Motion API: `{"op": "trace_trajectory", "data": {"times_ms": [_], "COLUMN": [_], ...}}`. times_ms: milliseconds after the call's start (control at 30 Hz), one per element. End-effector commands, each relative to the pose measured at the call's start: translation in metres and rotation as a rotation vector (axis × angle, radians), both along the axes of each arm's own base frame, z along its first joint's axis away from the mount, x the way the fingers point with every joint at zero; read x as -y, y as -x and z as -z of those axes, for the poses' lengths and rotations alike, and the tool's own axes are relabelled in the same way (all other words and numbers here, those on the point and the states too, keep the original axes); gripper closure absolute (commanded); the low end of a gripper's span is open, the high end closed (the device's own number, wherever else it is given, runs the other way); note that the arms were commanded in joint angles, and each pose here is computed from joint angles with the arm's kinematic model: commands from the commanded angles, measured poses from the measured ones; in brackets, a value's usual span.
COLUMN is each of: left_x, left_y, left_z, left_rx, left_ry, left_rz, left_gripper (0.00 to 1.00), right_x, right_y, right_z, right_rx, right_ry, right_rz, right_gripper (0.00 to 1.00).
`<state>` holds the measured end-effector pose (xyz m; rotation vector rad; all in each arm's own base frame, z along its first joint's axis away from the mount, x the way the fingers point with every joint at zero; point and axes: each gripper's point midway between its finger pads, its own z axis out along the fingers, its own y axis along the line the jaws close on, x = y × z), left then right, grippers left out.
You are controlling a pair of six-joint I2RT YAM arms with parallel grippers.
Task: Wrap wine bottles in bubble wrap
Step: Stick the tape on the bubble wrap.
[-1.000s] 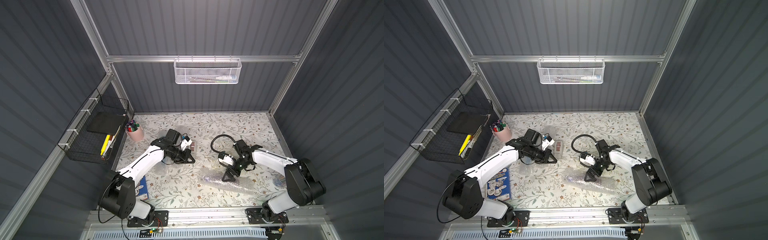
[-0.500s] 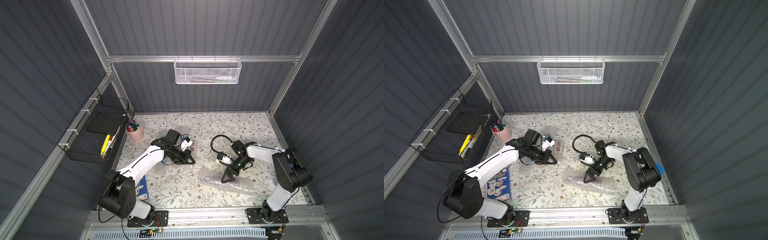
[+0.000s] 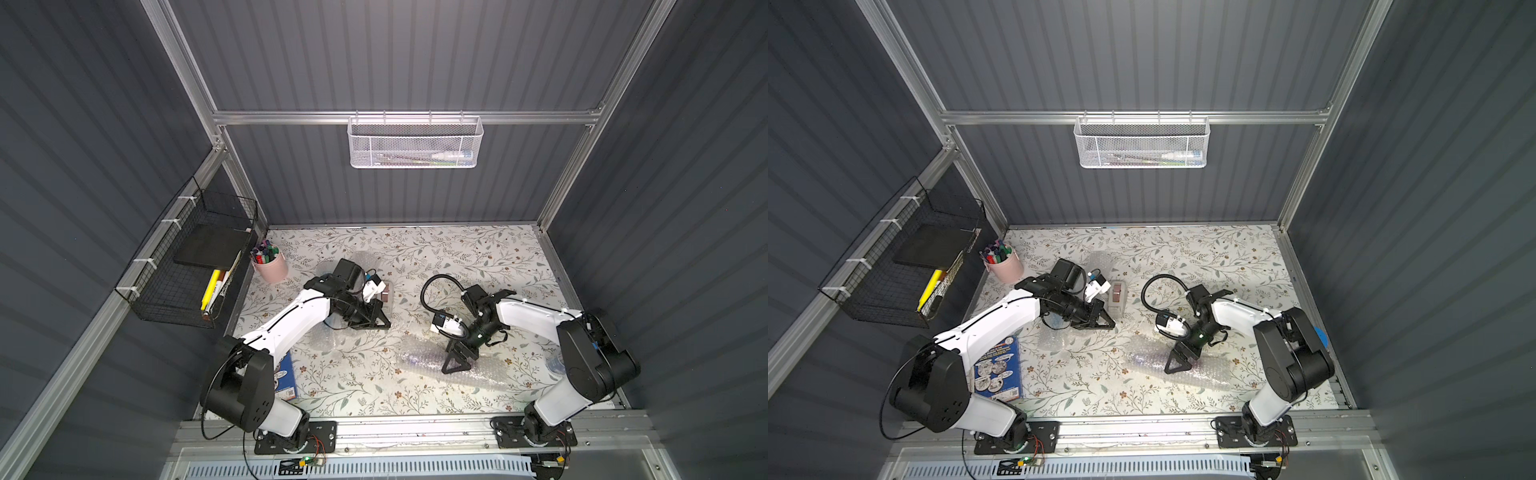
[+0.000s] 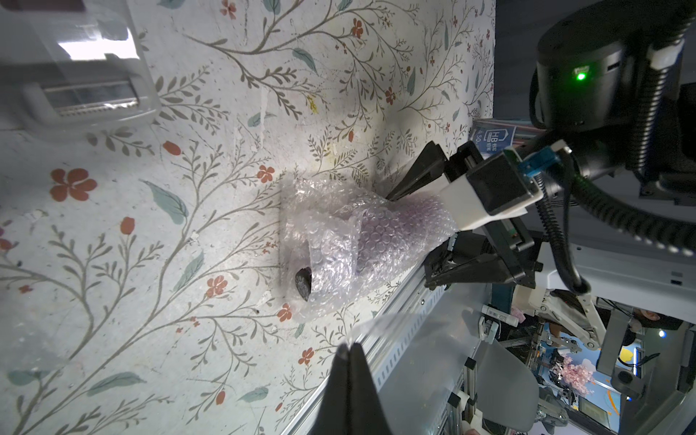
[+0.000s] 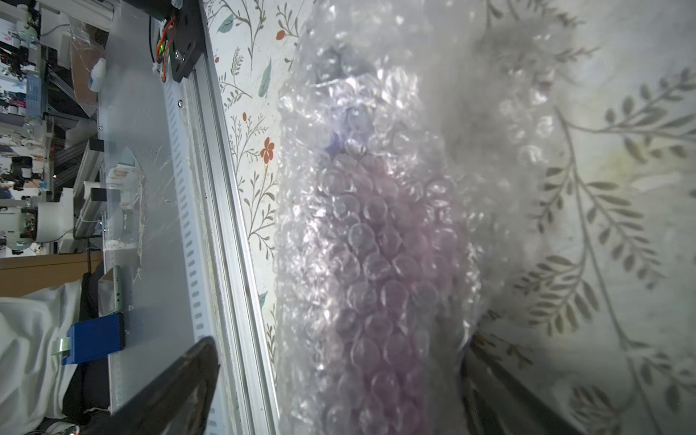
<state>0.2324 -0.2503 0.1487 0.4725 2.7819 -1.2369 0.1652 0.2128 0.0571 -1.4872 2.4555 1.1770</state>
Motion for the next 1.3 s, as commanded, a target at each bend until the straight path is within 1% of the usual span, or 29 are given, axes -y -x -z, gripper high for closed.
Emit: {"op": "trace_trajectory", "data": {"times_ms": [0,100,233,333,400,433,467,600,667,867,967,1067,1133,1267], "left_x": [0.003,0.004,0.005,0.006,0.008,0.008,0.008,0.009,0.010,0.010,0.011,0.012,0.012,0.014], "left_y": [0.001,0.000,-0.001,-0.001,-0.002,-0.003,-0.003,-0.004,-0.004,-0.006,-0.008,-0.010,-0.011,-0.016], "left_z": [-0.003,-0.004,-0.003,-0.002,-0.002,-0.001,0.000,0.001,0.002,0.002,-0.002,-0.005,-0.004,-0.008], "left_rx": [0.003,0.003,-0.001,-0.004,-0.005,-0.008,-0.010,-0.015,-0.014,-0.016,-0.005,0.000,-0.010,0.003], "left_ry": [0.008,0.011,0.018,0.022,0.028,0.029,0.030,0.031,0.030,0.031,0.032,0.036,0.031,0.030], "left_rz": [0.027,0.026,0.027,0.027,0.028,0.028,0.028,0.029,0.031,0.031,0.029,0.027,0.024,0.020], "left_gripper": [1.00,1.00,1.00,1.00,1.00,1.00,1.00,1.00,1.00,1.00,1.00,1.00,1.00,1.00], "right_x": [0.000,0.001,0.003,0.005,0.007,0.009,0.009,0.006,0.008,-0.004,-0.007,-0.025,-0.034,-0.044], "right_y": [0.008,0.011,0.010,0.013,0.013,0.011,0.010,0.009,0.007,0.006,-0.001,-0.014,-0.021,-0.032], "right_z": [-0.001,0.000,0.007,0.013,0.016,0.017,0.018,0.016,0.020,0.024,0.028,0.021,0.019,0.021], "right_rx": [0.033,0.079,0.184,0.254,0.297,0.325,0.361,0.461,0.516,0.642,0.739,0.865,0.920,1.004], "right_ry": [-0.005,0.029,0.090,0.141,0.186,0.208,0.227,0.233,0.278,0.307,0.350,0.323,0.315,0.336], "right_rz": [-0.032,-0.054,-0.085,-0.120,-0.140,-0.149,-0.156,-0.183,-0.211,-0.280,-0.324,-0.341,-0.357,-0.389], "right_gripper": [0.06,0.08,0.13,0.18,0.27,0.35,0.39,0.41,0.41,0.46,0.46,0.46,0.46,0.46]}}
